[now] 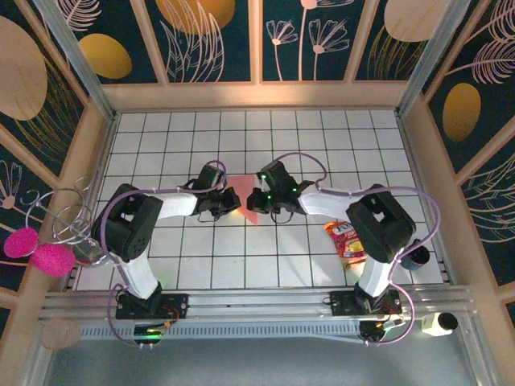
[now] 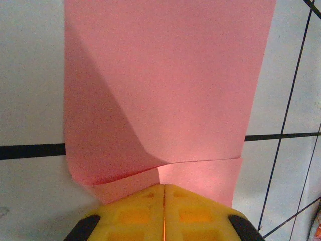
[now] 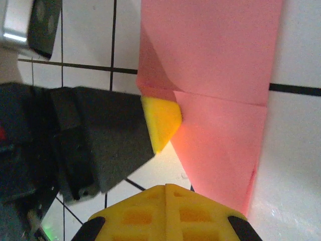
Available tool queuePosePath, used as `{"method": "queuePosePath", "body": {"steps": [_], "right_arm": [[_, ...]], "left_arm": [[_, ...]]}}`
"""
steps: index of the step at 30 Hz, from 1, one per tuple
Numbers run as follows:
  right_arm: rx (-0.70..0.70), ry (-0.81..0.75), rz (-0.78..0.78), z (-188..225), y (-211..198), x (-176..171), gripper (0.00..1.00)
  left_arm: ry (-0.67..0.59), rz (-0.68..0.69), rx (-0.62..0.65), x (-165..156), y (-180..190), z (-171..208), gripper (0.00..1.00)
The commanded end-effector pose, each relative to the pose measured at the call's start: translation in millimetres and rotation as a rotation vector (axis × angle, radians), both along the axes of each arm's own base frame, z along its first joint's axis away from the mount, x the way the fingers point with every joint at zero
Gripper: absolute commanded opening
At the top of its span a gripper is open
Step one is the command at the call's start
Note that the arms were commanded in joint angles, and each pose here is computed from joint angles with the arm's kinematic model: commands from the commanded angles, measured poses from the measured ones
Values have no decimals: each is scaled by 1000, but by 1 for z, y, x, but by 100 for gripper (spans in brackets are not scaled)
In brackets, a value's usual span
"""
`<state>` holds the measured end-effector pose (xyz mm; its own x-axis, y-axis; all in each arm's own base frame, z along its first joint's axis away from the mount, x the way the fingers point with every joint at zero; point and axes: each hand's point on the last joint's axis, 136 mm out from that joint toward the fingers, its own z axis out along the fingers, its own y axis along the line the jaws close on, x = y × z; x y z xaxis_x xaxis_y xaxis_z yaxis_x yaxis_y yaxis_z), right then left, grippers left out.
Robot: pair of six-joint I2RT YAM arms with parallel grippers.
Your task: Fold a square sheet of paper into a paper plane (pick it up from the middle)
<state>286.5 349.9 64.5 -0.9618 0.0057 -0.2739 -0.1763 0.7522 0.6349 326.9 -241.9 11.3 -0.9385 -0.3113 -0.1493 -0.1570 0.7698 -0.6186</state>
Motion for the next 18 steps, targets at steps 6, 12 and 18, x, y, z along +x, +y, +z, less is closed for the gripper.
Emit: {"method": "queuePosePath", "body": {"steps": [6, 12, 18], "right_arm": [[-70, 78, -13, -27, -3, 1, 0], [-92, 112, 11, -42, -3, -2, 0], [-158, 145, 4, -60, -16, -8, 0]], "left_arm": [[116, 25, 94, -23, 21, -34, 7], [107, 17, 78, -20, 17, -28, 7], [4, -68, 70, -2, 6, 8, 8]]}}
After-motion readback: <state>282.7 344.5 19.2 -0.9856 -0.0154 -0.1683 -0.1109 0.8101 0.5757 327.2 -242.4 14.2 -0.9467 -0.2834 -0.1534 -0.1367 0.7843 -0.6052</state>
